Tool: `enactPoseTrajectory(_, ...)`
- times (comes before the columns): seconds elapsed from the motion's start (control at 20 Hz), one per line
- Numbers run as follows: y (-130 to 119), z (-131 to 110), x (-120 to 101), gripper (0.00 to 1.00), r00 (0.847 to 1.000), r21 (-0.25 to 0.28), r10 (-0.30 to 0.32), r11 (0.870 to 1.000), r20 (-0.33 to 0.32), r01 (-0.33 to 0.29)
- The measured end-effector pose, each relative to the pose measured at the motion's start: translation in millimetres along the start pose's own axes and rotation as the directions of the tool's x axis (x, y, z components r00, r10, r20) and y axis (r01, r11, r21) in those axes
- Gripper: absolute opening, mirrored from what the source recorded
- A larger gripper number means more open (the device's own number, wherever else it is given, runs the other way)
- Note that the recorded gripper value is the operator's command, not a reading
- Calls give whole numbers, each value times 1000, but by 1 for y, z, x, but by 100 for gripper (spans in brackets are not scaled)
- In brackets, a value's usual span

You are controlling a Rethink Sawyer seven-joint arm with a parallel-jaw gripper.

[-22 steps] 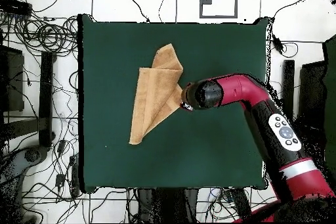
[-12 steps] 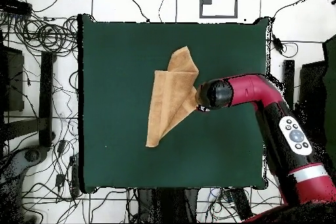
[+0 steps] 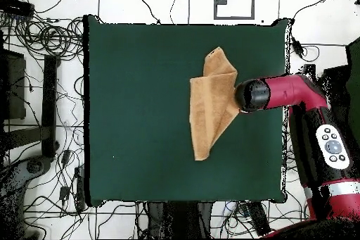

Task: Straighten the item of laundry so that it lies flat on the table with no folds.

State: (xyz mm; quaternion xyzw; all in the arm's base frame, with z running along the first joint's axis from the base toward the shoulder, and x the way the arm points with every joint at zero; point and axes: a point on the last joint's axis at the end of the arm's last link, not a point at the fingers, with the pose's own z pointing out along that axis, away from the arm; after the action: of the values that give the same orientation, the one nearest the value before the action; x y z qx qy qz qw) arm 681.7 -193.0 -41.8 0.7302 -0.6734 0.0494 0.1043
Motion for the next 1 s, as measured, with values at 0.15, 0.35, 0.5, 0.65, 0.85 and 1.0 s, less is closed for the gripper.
enactPoseTrajectory(0.15,-4,3,20,0,996,5,-41,999,-83,41)
enactPoseTrajectory(0.35,-4,-3,47,0,977,-1,-79,997,-197,80)
enactPoseTrajectory(0.5,-2,-22,65,0,956,-10,-96,995,-278,97)
enactPoseTrajectory(0.65,-2,-44,76,0,938,-11,-103,994,-331,106)
enactPoseTrajectory(0.85,-6,-90,87,0,902,0,-111,992,-418,122)
enactPoseTrajectory(1.0,-14,-142,91,0,860,23,-110,990,-498,140)
